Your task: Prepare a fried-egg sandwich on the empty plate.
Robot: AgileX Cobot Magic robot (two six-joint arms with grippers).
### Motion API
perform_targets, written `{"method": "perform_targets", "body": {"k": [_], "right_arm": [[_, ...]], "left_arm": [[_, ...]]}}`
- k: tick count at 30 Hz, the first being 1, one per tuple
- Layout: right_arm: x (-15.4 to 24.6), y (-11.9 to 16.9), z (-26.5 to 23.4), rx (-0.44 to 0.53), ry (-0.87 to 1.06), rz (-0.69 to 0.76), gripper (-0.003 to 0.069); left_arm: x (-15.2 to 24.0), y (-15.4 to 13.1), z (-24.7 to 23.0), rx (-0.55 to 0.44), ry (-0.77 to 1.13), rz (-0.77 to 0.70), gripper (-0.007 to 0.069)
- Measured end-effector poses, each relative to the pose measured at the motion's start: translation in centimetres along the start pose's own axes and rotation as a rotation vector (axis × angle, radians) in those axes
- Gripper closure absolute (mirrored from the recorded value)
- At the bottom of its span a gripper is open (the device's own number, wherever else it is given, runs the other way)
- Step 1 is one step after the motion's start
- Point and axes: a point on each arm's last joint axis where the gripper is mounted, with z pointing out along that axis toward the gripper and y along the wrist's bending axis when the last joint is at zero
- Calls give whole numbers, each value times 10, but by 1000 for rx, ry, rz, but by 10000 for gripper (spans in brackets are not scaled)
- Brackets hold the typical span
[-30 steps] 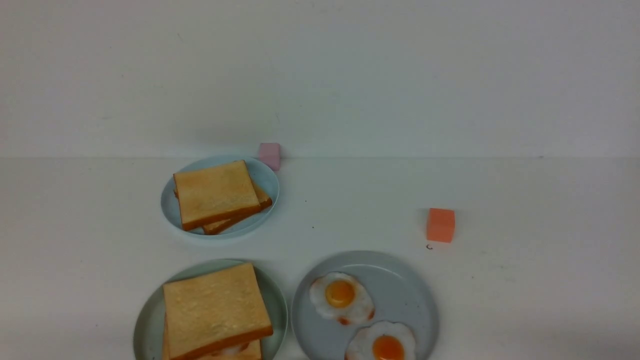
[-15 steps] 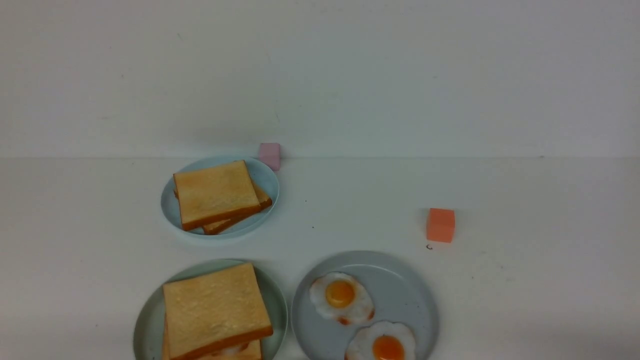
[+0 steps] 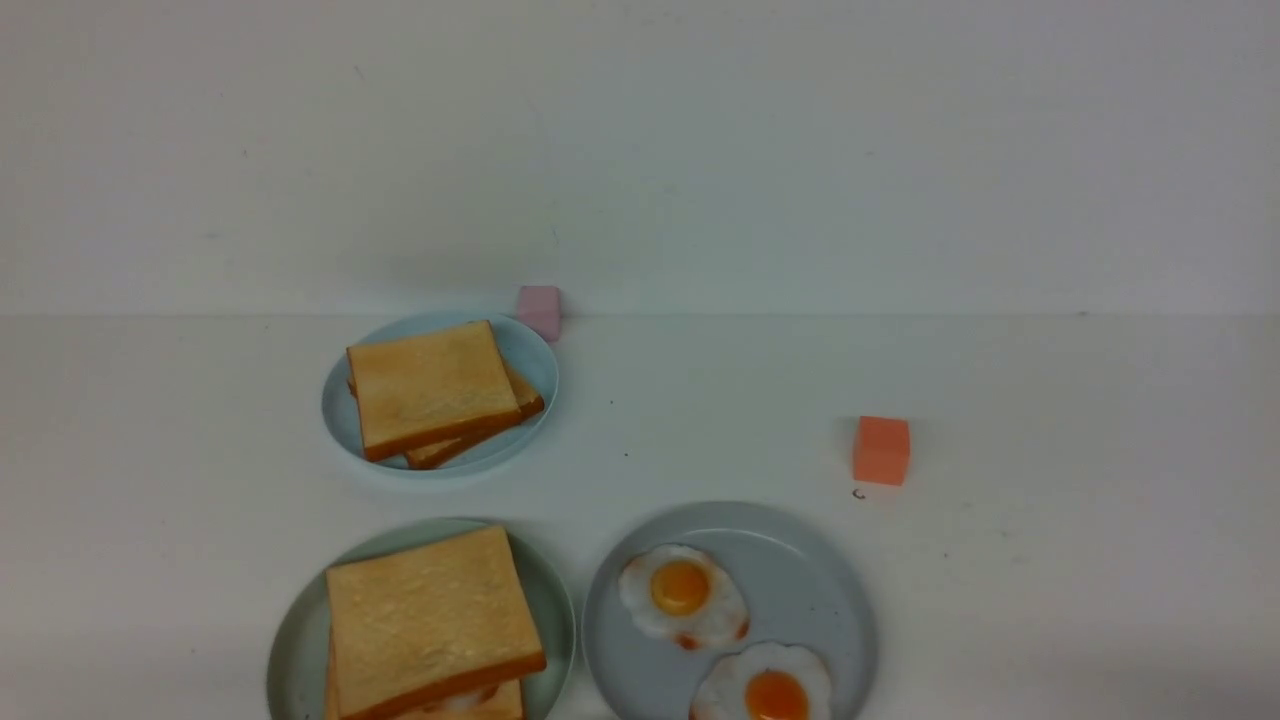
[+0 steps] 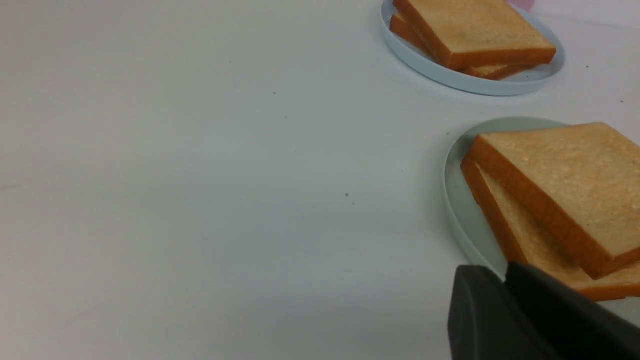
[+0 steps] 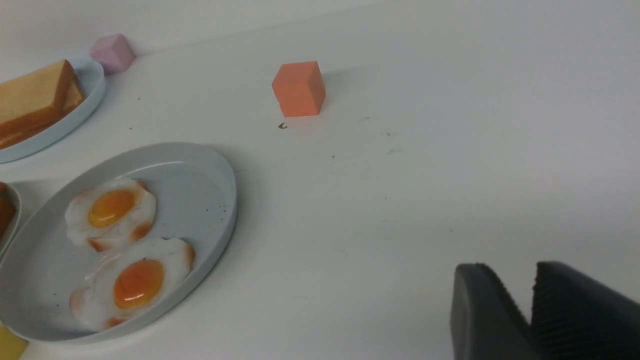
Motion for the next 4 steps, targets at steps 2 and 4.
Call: {"method": "perform_targets", "body": {"k": [2,4], "right_arm": [[0,0,0,0,0,0,468],[0,0,0,0,0,0,464]], "left_arm": [[0,0,0,0,0,0,535],[0,0,0,0,0,0,533]]}}
